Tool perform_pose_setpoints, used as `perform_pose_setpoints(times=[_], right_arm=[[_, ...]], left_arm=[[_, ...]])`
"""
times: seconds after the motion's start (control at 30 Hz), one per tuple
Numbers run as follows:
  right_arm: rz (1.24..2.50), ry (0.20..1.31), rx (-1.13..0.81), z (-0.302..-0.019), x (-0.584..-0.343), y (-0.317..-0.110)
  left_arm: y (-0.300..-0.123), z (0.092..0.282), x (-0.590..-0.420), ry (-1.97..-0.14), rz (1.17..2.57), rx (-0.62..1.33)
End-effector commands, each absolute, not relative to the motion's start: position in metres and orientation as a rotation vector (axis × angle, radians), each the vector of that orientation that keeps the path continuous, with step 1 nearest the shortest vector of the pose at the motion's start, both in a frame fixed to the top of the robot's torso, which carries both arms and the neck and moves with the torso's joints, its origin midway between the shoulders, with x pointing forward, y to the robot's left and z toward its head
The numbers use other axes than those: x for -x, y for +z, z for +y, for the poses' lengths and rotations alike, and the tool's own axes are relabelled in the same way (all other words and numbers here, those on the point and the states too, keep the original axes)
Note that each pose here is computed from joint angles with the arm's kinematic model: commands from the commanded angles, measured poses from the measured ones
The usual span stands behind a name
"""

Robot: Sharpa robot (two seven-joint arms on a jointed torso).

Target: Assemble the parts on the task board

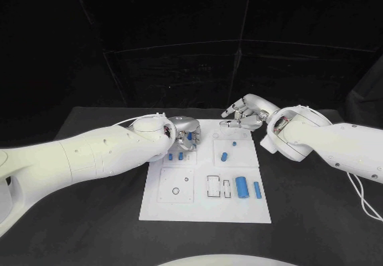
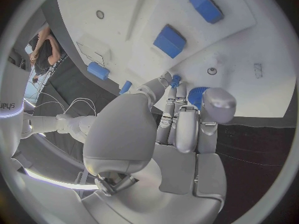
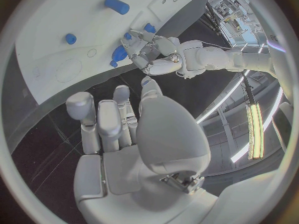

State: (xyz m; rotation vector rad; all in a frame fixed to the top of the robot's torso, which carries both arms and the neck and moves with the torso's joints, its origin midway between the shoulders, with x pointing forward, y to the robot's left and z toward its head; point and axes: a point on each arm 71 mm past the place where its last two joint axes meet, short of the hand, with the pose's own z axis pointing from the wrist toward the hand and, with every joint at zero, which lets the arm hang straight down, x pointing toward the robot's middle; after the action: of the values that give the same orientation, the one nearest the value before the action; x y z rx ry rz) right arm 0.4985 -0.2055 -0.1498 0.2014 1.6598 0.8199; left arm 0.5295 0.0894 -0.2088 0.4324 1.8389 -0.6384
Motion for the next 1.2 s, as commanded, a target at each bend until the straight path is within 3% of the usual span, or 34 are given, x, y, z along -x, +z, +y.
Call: perform_pose_setpoints(times=[0.03, 0.8, 1.2], right_arm=[[1.649, 0.822, -0.199, -0.2048, -0.4987, -0.1482], [1.649, 0.823, -0.199, -0.2042, -0.4989, -0.1483], [1.649, 0.822, -0.199, -0.2042, -0.4989, -0.1483]], left_arm=[[-0.2109, 0.0894, -0.5294, -0.618, 1.869, -0.447], [-0.2136, 0.0928, -0.5316, -0.590, 1.894, -0.439], [-0.2079, 0.0924, -0.5307, -0.645, 1.811, -0.433]])
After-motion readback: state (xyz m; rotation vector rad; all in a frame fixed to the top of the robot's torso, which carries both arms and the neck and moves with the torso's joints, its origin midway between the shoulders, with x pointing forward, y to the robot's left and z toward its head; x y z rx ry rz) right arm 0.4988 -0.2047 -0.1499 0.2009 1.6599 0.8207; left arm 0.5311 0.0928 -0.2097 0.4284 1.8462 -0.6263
